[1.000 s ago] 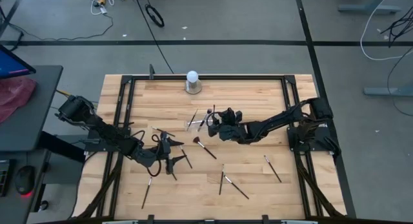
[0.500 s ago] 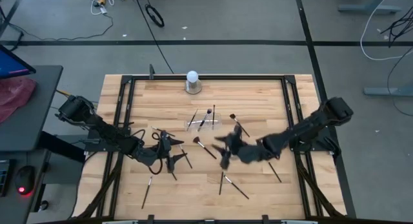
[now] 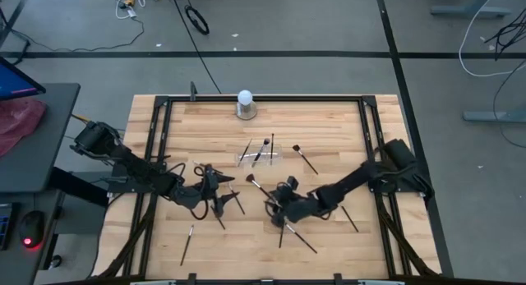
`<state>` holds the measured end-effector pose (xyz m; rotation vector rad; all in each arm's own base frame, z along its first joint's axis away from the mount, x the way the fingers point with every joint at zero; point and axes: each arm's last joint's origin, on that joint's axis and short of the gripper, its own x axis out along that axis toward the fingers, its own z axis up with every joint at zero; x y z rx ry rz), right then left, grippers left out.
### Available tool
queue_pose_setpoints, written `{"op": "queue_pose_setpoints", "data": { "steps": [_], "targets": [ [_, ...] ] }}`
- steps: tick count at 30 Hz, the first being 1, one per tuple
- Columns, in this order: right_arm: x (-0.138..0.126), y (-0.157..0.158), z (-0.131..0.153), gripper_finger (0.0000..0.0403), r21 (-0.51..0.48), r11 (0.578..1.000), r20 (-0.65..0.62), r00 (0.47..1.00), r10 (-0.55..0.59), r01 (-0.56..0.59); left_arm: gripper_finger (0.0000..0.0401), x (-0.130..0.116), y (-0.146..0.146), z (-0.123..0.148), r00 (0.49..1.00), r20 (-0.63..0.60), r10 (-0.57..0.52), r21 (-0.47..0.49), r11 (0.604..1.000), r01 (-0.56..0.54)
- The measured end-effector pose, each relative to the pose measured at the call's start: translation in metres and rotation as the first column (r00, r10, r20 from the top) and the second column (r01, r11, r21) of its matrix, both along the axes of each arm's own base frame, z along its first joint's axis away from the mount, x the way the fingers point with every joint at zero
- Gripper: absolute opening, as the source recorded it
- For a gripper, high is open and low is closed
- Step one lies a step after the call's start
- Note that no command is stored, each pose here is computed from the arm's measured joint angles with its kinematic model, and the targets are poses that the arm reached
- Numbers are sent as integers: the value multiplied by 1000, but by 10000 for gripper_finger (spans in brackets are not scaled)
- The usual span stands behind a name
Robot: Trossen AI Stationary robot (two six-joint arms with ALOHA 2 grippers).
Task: Put items in baskets/containers
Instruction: Put the highlighter brush into the transparent organizer
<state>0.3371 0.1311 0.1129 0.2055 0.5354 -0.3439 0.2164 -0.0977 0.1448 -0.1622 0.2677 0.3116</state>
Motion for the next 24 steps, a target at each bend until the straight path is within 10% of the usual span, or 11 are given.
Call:
{"op": "queue_pose_setpoints", "data": {
  "steps": [10, 24],
  "targets": [
    [12, -31, -31, 226, -10, 1000, -92, 996, -11, 10, 275, 1, 2, 0, 1000, 0, 8, 0, 1000, -8],
    [3, -34, -44, 34, -27, 998, -224, 972, -68, 63, 275, 1, 1, 0, 1000, -2, 5, 6, 1000, -5]
  ]
}}
